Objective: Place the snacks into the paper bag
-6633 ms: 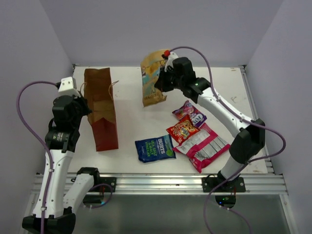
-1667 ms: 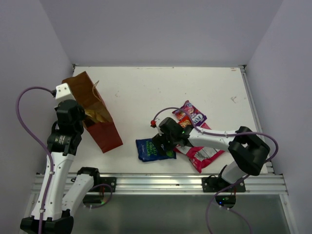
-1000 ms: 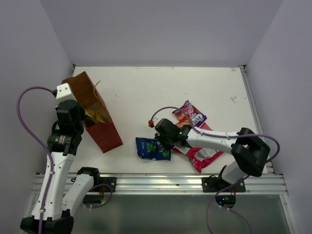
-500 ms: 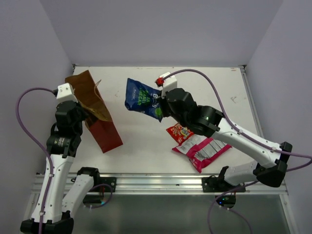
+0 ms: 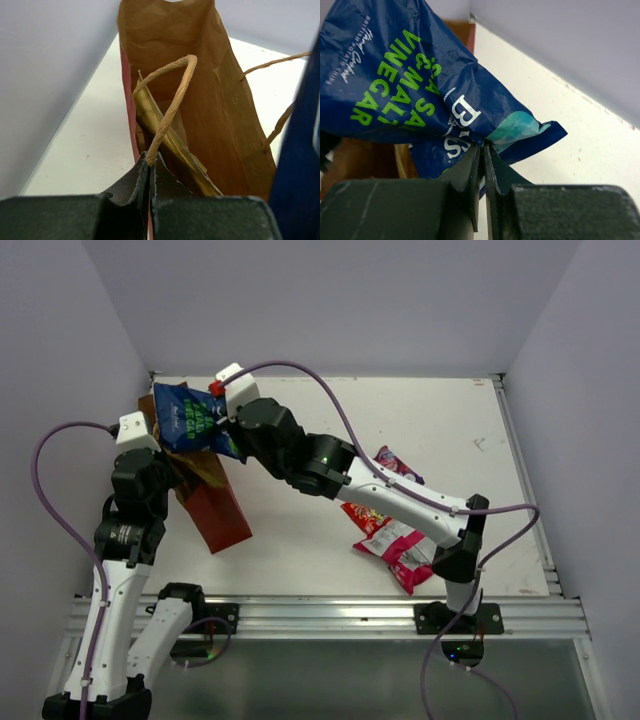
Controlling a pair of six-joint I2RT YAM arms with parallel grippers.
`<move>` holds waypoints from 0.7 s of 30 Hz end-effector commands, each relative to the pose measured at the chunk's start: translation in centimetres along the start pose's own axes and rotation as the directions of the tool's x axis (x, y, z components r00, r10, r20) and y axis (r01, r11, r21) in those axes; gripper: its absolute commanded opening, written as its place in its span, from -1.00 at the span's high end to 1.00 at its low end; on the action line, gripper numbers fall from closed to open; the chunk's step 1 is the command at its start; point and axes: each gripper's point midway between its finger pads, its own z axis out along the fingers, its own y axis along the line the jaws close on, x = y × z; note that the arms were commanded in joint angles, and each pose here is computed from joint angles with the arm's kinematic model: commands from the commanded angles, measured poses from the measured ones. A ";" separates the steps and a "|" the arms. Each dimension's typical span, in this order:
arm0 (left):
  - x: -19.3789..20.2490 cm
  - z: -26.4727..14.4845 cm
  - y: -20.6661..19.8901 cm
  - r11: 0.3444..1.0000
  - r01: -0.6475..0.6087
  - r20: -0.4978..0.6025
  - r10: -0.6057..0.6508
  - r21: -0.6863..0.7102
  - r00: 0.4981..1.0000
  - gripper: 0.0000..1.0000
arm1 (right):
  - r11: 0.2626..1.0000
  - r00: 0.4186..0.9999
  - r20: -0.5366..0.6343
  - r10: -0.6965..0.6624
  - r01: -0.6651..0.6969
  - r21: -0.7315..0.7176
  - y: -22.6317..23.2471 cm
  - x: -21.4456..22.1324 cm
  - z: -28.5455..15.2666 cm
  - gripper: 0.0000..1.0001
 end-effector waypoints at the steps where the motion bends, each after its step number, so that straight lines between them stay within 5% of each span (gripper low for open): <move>1: -2.0 -1.0 0.4 1.000 0.020 0.056 -0.019 -0.018 0.998 1.00 | 0.998 0.975 0.217 0.055 -0.057 0.002 -0.3 -8.8 -1.6 0.84; 10: -1.9 -1.2 0.9 0.999 0.025 0.055 -0.023 -0.040 0.998 1.00 | 0.979 0.916 0.351 0.195 -0.163 -0.119 4.0 -12.7 0.6 0.84; 21: -2.0 -1.3 1.1 0.999 0.027 0.065 -0.023 -0.047 0.998 1.00 | 0.945 0.934 0.237 0.267 -0.205 -0.256 10.0 -6.7 6.0 0.85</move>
